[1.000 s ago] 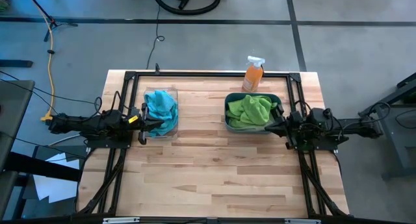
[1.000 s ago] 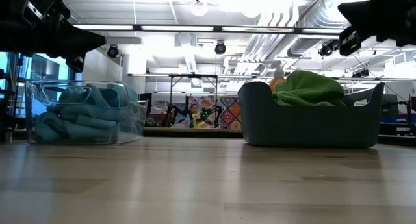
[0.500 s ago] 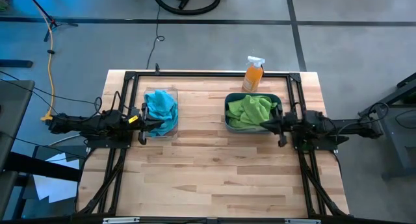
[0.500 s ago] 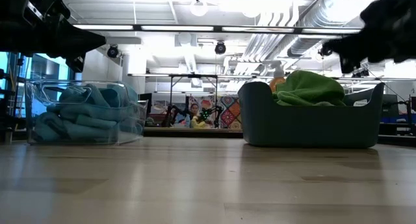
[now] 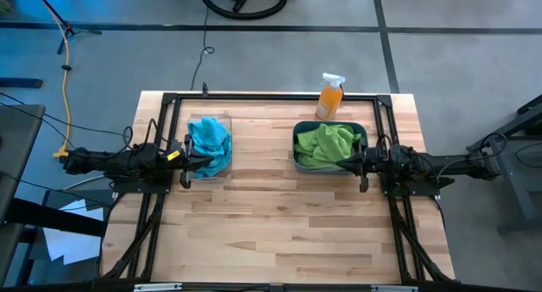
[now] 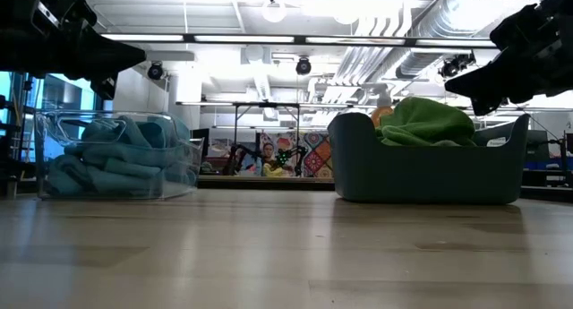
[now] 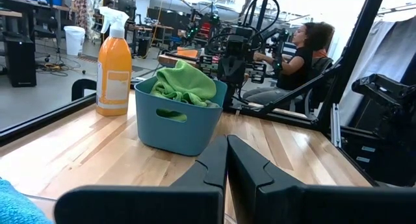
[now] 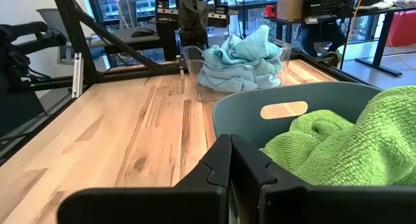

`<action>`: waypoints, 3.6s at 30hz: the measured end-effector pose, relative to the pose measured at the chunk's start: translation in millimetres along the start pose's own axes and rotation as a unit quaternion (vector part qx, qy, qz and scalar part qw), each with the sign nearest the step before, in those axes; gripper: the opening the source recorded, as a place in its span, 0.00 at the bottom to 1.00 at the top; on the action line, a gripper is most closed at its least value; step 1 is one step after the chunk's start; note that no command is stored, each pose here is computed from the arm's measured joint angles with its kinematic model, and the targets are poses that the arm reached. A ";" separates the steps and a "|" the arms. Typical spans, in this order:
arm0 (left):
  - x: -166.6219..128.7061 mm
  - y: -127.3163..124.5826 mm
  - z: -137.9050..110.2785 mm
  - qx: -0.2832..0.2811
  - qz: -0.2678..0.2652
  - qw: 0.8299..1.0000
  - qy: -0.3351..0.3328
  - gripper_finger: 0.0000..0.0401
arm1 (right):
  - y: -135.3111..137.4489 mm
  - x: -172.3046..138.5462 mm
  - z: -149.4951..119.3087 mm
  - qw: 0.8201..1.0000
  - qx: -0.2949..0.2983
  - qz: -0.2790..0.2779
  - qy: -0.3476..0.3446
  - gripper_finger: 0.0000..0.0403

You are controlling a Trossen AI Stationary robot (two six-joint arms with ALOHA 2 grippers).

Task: Sort microfiber towel by color & place in baskets
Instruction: Return to Home Position

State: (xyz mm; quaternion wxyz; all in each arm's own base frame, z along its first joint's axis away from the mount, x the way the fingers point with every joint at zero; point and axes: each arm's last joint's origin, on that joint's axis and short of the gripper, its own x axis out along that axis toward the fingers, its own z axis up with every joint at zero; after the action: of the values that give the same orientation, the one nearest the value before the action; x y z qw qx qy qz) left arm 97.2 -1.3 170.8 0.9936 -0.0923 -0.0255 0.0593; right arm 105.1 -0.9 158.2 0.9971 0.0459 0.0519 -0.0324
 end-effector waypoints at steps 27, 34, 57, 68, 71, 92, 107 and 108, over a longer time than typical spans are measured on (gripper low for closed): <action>0.6 -0.1 0.2 0.000 0.000 1.000 0.000 0.00 | 0.5 -9.7 13.4 0.996 0.007 0.005 -0.087 0.00; 0.6 0.0 -0.4 0.001 0.001 1.000 0.004 0.00 | 0.2 -9.3 10.5 0.997 0.005 0.004 -0.071 0.00; 0.6 0.0 -0.5 0.001 0.001 1.000 0.004 0.00 | 2.0 -7.9 7.9 0.998 -0.023 0.035 -0.055 0.00; 0.6 0.0 -0.7 0.001 0.001 1.000 0.004 0.00 | 2.0 -7.9 7.9 0.998 -0.023 0.034 -0.055 0.00; 0.6 0.0 -0.7 0.001 0.001 1.000 0.004 0.00 | 2.0 -7.9 7.9 0.998 -0.023 0.034 -0.055 0.00; -0.5 -0.6 -0.5 0.105 -0.016 0.994 0.002 0.00 | 1.9 -7.8 7.8 0.998 -0.024 0.034 -0.055 0.00; -0.4 -1.9 -1.6 0.095 -0.041 0.995 0.008 0.00 | 1.9 -7.8 7.7 0.998 -0.024 0.034 -0.055 0.00; -0.3 -1.9 -1.8 0.095 -0.041 0.995 0.009 0.00 | 1.9 -7.8 7.7 0.998 -0.024 0.034 -0.055 0.00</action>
State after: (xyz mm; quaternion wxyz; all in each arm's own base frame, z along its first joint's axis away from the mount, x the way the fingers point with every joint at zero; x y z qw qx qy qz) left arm 97.3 -3.5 169.4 0.9997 0.0030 -0.0141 0.0201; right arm 98.3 0.8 166.9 0.9997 0.0223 -0.0033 0.0003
